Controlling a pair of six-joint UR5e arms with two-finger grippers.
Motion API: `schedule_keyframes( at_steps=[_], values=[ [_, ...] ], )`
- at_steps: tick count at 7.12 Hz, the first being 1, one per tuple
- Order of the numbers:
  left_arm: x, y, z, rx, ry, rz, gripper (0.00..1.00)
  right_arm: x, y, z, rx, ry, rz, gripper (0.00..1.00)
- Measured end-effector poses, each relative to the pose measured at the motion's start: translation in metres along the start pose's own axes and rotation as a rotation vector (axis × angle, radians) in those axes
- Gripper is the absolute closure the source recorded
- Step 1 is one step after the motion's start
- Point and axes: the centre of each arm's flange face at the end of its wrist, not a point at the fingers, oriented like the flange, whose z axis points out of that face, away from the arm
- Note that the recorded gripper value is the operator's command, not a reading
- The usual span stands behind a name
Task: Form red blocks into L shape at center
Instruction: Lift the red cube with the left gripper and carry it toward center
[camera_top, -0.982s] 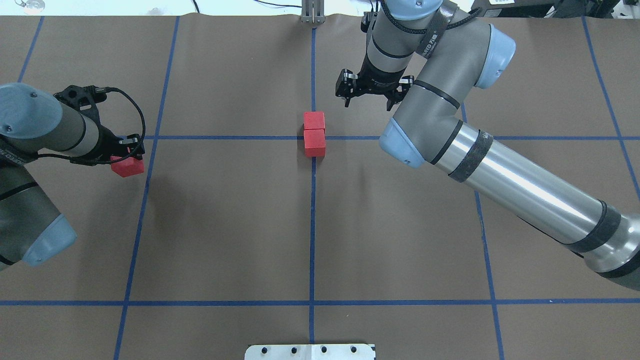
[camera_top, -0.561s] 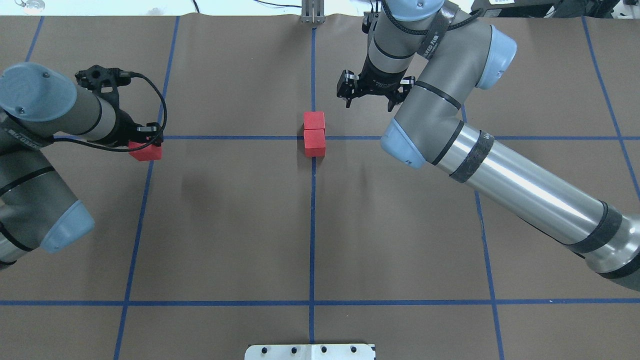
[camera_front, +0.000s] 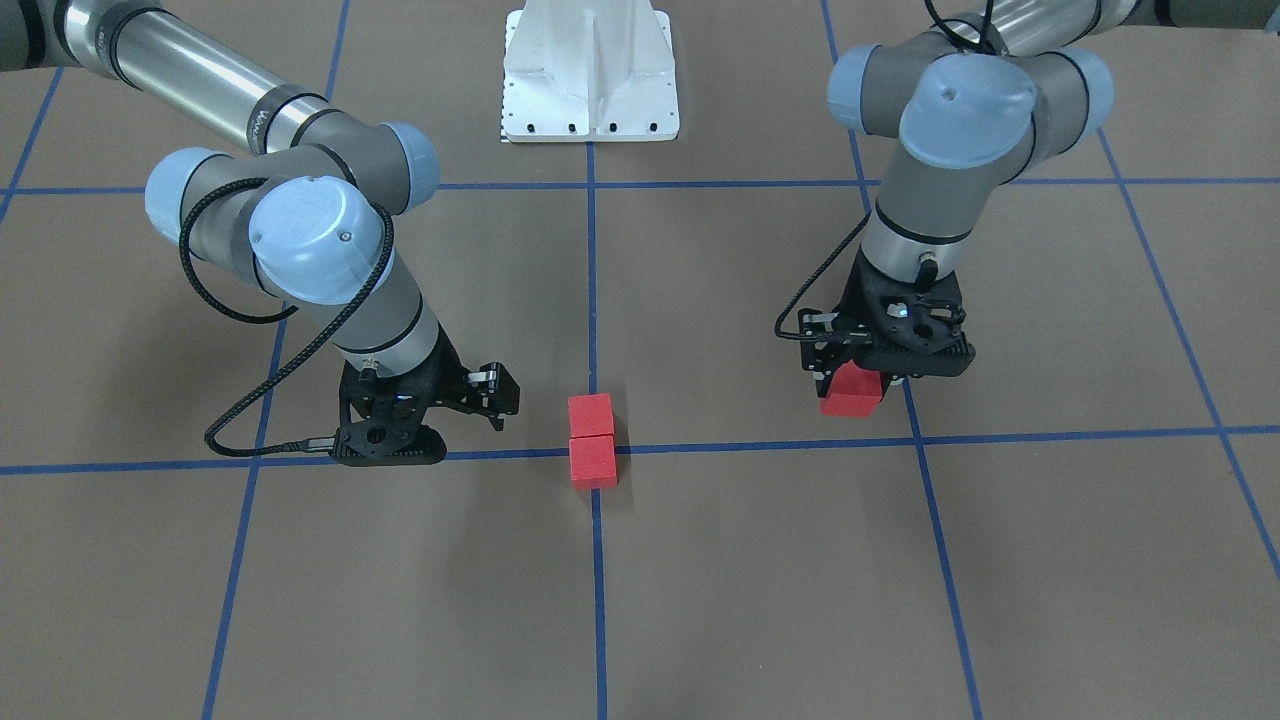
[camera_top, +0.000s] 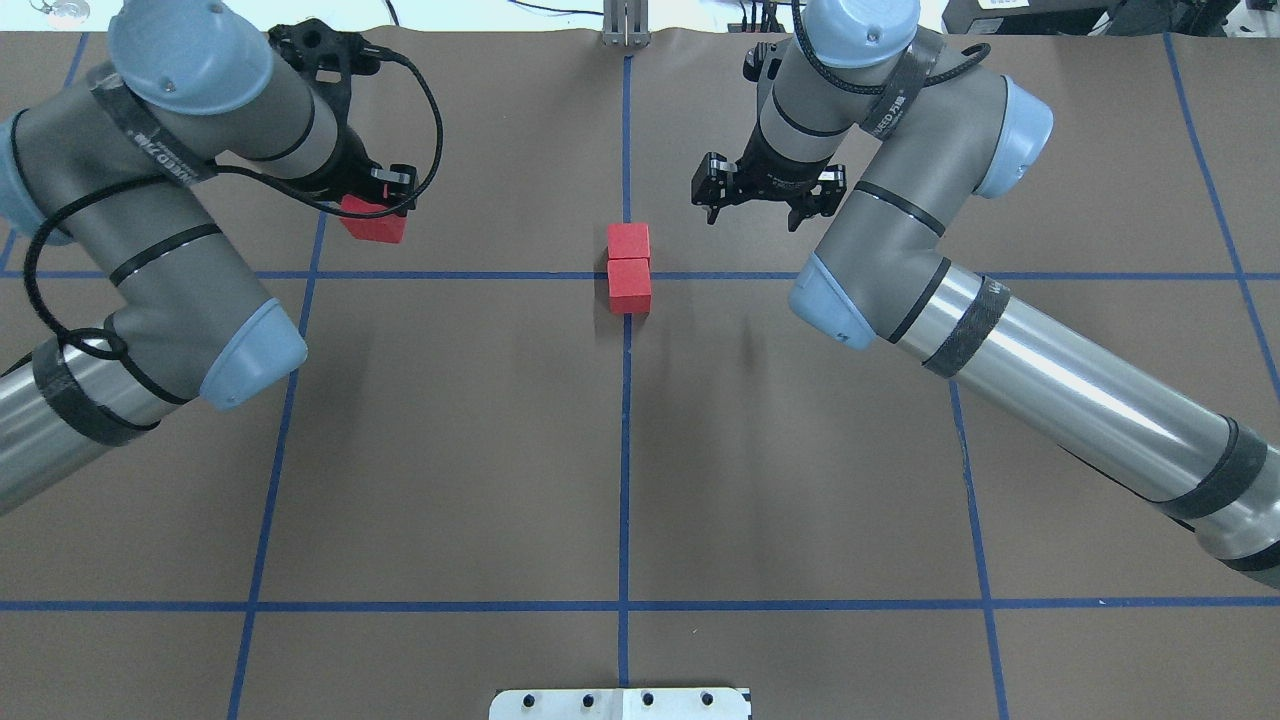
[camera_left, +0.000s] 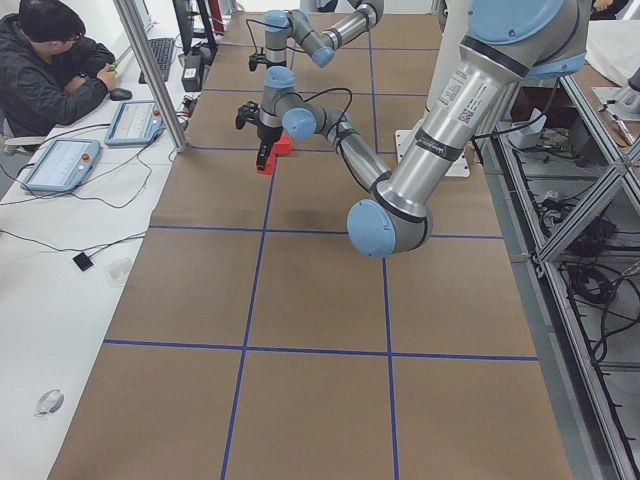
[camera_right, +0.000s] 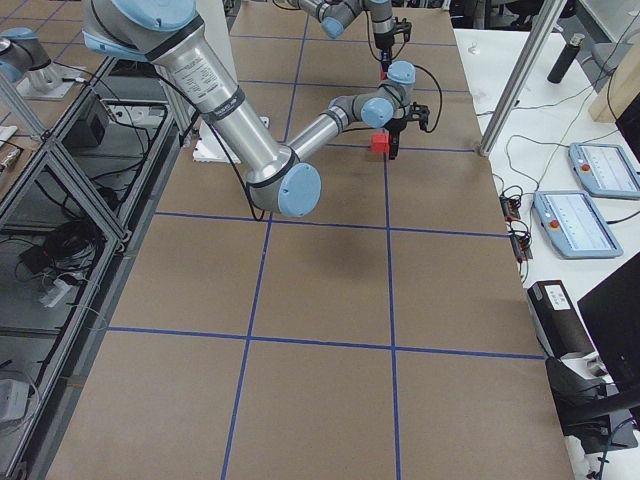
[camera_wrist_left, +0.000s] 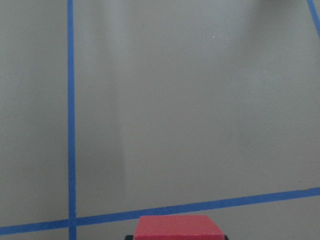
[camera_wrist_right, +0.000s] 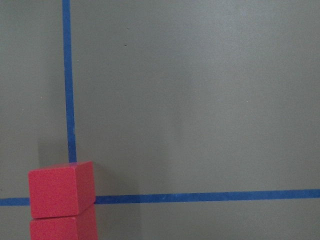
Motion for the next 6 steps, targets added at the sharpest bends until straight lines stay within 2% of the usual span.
schedule_keyframes(
  at_steps=[2,5,6],
  values=[
    [0.032,-0.011,0.006,-0.021,0.002,-0.040,1.00,0.005,-0.004,-0.003,0.006,-0.004,0.003,0.01],
    [0.042,-0.018,0.023,-0.045,-0.022,-0.226,1.00,0.020,-0.015,-0.010,0.014,-0.001,0.016,0.01],
    [0.040,-0.020,0.035,-0.045,-0.030,-0.358,1.00,0.027,-0.019,-0.012,0.018,0.003,0.017,0.01]
  ],
)
